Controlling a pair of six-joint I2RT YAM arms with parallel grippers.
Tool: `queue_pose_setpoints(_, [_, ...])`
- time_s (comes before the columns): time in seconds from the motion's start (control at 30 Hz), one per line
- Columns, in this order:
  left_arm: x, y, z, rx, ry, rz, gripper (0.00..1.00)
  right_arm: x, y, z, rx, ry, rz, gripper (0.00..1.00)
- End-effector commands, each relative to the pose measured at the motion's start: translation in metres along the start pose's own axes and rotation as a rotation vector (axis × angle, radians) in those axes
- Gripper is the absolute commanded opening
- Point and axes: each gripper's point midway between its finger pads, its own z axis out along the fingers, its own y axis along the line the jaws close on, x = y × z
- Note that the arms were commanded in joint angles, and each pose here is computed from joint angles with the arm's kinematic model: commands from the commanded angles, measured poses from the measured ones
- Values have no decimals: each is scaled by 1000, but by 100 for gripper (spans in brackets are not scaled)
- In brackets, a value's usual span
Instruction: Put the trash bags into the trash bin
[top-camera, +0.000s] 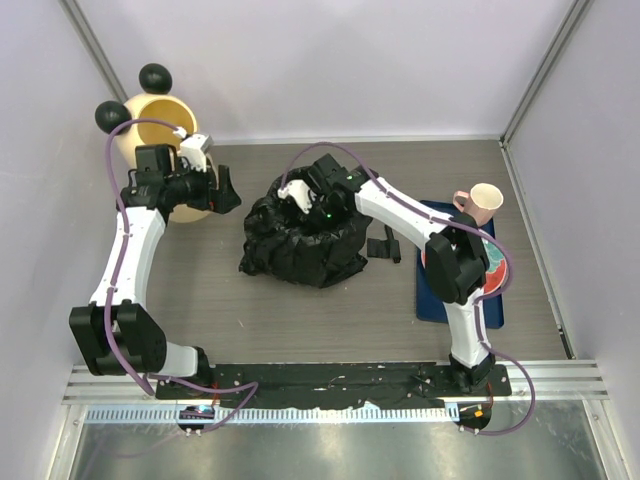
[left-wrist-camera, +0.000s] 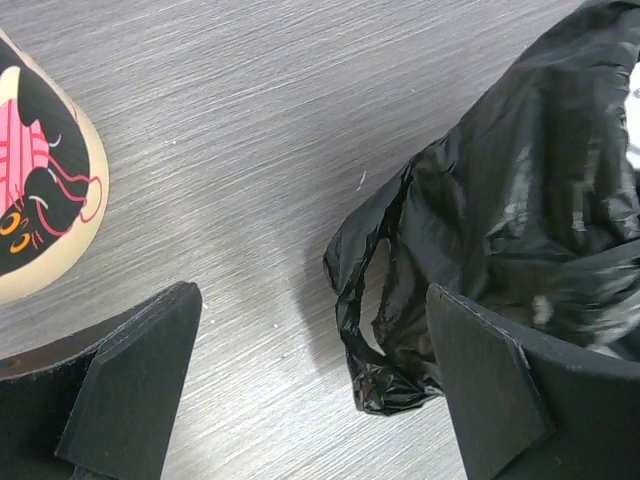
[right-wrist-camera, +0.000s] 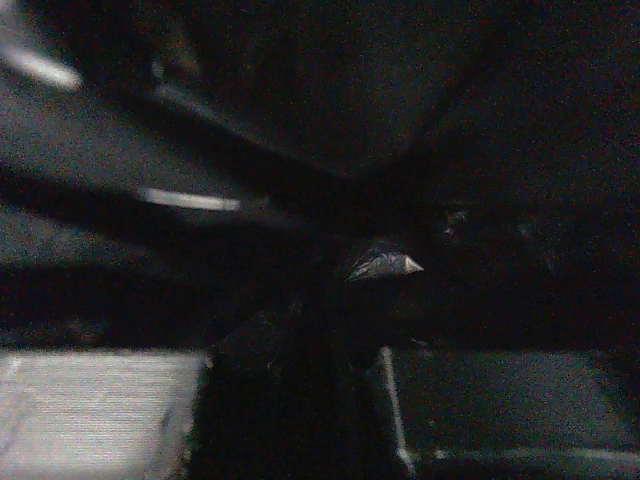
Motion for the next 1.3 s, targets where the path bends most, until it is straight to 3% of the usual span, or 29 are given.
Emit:
queue_pose_setpoints(0.0, [-21, 0, -11, -30, -42, -25, 100, 8, -5, 21, 0, 13, -8, 19])
queue_pose_setpoints(0.37, [-34, -10, -15, 19, -68, 6, 100, 25, -1, 38, -35, 80, 11, 18])
queue_pose_setpoints(0.67, [-40, -13, -15, 39, -93, 11, 100, -20, 8, -4, -34, -85, -9, 15])
queue_pose_setpoints(1.1, [-44, -22, -15, 95, -113, 27, 100, -54, 18, -41, -36, -214, -41, 12])
queue_pose_setpoints(1.27, [-62, -25, -22, 101, -149, 55, 100, -79, 20, -67, -24, -308, -60, 12])
